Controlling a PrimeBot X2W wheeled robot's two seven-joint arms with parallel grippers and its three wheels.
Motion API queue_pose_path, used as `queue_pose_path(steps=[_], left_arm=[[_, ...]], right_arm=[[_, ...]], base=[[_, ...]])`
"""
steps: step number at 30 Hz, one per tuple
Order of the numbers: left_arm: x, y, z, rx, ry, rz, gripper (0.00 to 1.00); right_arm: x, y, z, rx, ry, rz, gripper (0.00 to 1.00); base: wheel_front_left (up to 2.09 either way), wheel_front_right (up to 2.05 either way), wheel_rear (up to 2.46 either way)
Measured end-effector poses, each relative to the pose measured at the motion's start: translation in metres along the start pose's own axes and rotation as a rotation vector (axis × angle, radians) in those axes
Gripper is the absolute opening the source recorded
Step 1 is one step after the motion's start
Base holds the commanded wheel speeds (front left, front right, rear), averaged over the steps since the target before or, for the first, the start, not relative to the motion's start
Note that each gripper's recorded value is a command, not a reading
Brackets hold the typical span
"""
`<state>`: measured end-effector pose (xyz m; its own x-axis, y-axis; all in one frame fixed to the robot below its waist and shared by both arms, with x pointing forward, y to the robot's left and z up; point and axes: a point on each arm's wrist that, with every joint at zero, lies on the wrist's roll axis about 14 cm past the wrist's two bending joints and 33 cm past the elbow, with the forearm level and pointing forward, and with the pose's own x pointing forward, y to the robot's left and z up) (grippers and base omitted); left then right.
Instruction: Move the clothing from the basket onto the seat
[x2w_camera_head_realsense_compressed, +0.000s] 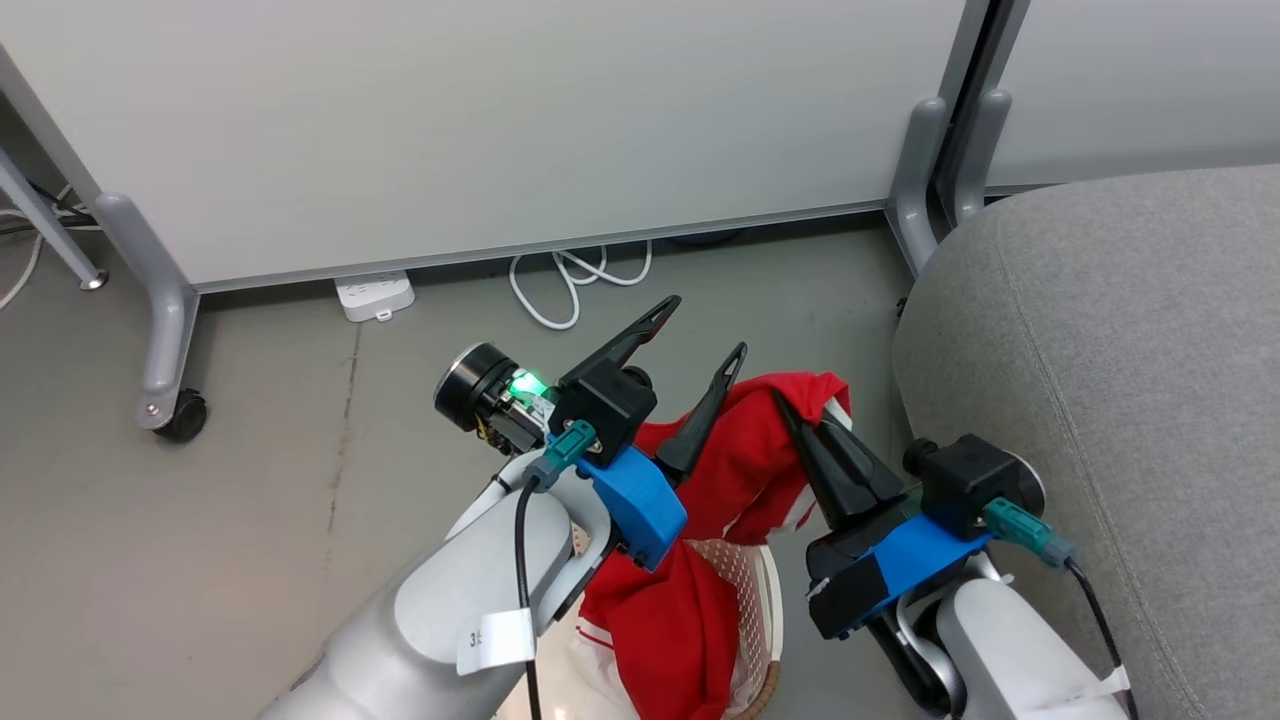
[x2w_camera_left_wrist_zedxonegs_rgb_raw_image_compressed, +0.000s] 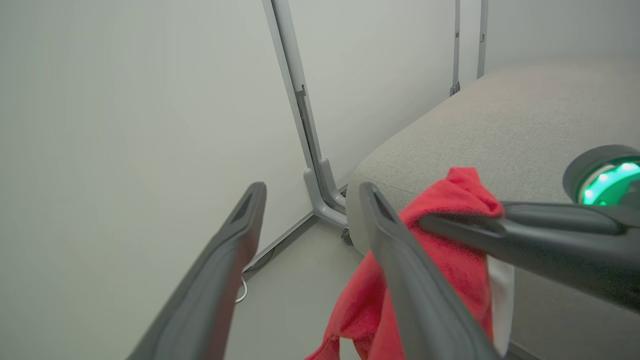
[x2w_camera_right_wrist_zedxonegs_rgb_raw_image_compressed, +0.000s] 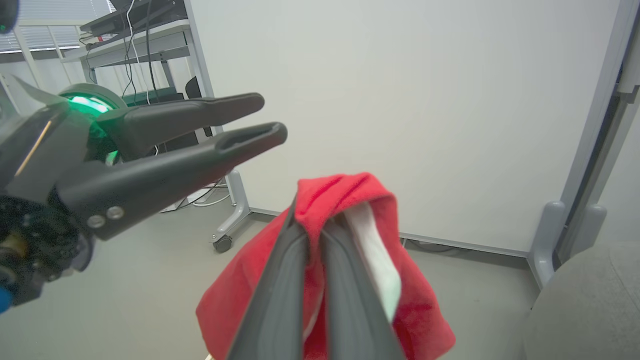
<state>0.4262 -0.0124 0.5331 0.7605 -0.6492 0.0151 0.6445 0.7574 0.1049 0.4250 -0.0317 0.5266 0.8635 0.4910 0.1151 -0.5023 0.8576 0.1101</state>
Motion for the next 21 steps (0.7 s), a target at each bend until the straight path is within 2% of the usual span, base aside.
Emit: queue_pose_path(steps=[12,21], left_arm=[[0.022,-0.025,-0.014,-0.022,0.012,-0.095,1.0],[0.043,-0.062,-0.029,-0.043,0.027,-0.231,1.0]], right_arm=[[-0.012,-0.066,0.022,-0.076,-0.052,-0.154,0.0],[-0.04,-0.117,0.037,-0.136,-0.073,-0.297,0.0]], base=[[0.0,0.0,0.0],[0.0,0.0,0.0]])
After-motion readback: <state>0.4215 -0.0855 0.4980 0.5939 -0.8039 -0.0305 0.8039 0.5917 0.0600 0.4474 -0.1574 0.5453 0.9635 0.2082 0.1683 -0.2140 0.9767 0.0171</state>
